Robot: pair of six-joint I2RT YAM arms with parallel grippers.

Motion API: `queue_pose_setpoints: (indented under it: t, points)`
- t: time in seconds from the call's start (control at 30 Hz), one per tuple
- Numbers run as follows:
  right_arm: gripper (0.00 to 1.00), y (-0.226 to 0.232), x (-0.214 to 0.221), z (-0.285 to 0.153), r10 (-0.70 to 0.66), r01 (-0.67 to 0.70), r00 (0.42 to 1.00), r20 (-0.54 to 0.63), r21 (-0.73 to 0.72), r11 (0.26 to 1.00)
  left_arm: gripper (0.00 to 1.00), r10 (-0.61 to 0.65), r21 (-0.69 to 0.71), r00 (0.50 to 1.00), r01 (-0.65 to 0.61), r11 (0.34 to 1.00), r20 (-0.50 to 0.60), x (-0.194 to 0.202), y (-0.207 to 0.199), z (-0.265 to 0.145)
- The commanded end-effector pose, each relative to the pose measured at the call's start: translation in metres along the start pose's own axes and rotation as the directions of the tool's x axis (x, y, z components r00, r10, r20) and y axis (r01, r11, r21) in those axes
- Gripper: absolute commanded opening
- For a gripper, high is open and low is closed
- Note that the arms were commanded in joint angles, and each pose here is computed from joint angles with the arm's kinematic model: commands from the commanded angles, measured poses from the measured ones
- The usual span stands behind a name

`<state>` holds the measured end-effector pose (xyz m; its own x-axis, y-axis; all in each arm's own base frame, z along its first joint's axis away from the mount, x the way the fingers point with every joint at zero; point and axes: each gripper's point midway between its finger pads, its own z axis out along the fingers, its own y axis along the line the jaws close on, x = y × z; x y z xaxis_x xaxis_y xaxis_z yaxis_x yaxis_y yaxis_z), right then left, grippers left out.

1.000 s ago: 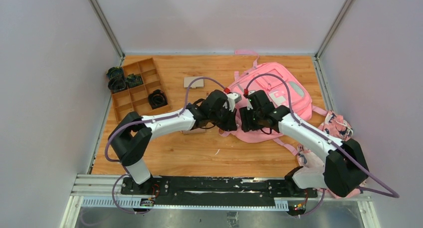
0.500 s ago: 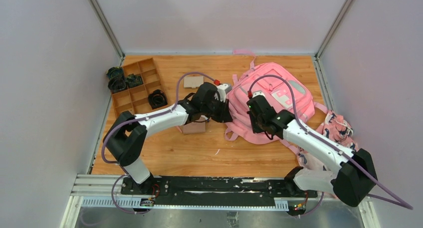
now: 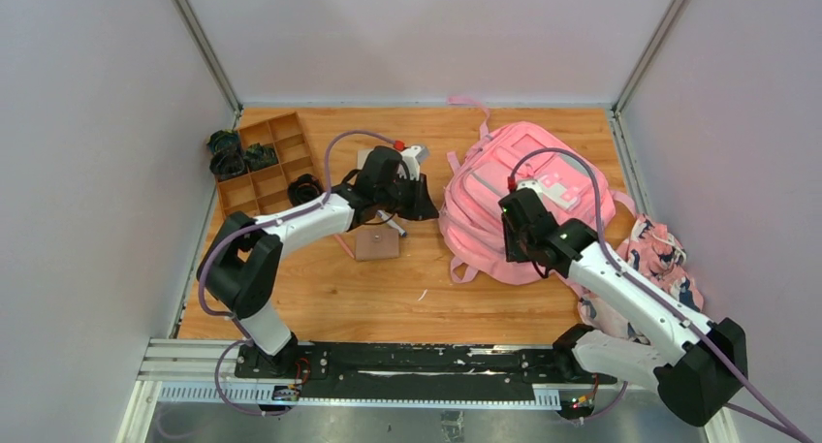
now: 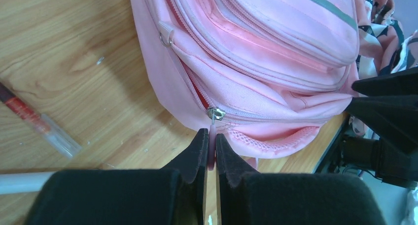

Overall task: Pack the student bag
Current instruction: Zip the student bag at the center of the board.

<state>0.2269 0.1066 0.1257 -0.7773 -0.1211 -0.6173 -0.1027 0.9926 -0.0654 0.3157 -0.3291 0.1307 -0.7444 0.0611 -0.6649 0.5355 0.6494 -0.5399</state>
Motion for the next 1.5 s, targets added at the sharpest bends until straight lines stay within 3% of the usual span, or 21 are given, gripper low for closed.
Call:
queue_pose_setpoints:
  t: [0.0,0.1,0.37,0.63,0.7,0.77,0.8,0.87,1.1,1.3,1.47]
  points:
    - [0.48,-0.005,-0.008,-0.022,-0.031,0.032,0.999,0.012,-0.054,0.998,0.0,-0.002,0.022,0.999,0.001,1.0,0.036,-0.008,-0.004,-0.002]
    - [0.56,0.021,-0.019,-0.032,-0.089,0.095,0.995,0.045,-0.155,0.983,0.0,0.009,0.042,1.0,-0.01,0.999,0.02,0.006,-0.018,-0.006]
    - [0.57,0.09,-0.043,-0.028,-0.259,0.285,0.957,0.13,-0.257,0.923,0.0,-0.013,0.076,1.0,0.015,0.997,-0.024,0.034,-0.033,-0.012]
    - [0.57,0.124,-0.039,0.022,-0.34,0.345,0.938,0.062,-0.222,0.912,0.0,-0.033,0.105,0.999,0.034,0.994,-0.012,0.037,-0.036,-0.012]
    - [0.52,0.122,-0.035,0.033,-0.35,0.35,0.936,0.035,-0.189,0.918,0.0,-0.032,0.119,0.999,0.033,0.992,-0.014,0.036,-0.039,-0.012]
    - [0.4,0.115,-0.029,0.038,-0.345,0.343,0.938,0.014,-0.155,0.926,0.0,-0.029,0.12,1.0,0.03,0.992,-0.01,0.036,-0.039,-0.013]
    - [0.32,0.112,-0.027,0.037,-0.343,0.342,0.939,0.013,-0.149,0.928,0.0,-0.026,0.118,1.0,0.027,0.993,-0.007,0.036,-0.038,-0.013]
    - [0.02,0.103,-0.023,0.033,-0.339,0.338,0.941,0.012,-0.132,0.932,0.0,-0.017,0.113,1.0,0.017,0.993,-0.004,0.036,-0.037,-0.014]
    - [0.0,0.051,0.002,-0.002,-0.306,0.305,0.951,-0.032,-0.05,0.951,0.0,-0.011,0.144,1.0,0.01,0.989,0.009,0.029,-0.041,-0.009]
    - [0.0,0.032,0.04,-0.017,-0.126,0.122,0.986,-0.105,-0.039,0.992,0.0,-0.041,0.125,0.999,0.038,0.991,0.024,0.01,-0.021,0.007]
    - [0.0,0.019,0.048,-0.025,-0.048,0.047,0.995,-0.092,-0.008,0.999,0.0,-0.043,0.128,0.999,0.038,0.991,0.033,-0.007,-0.011,0.021]
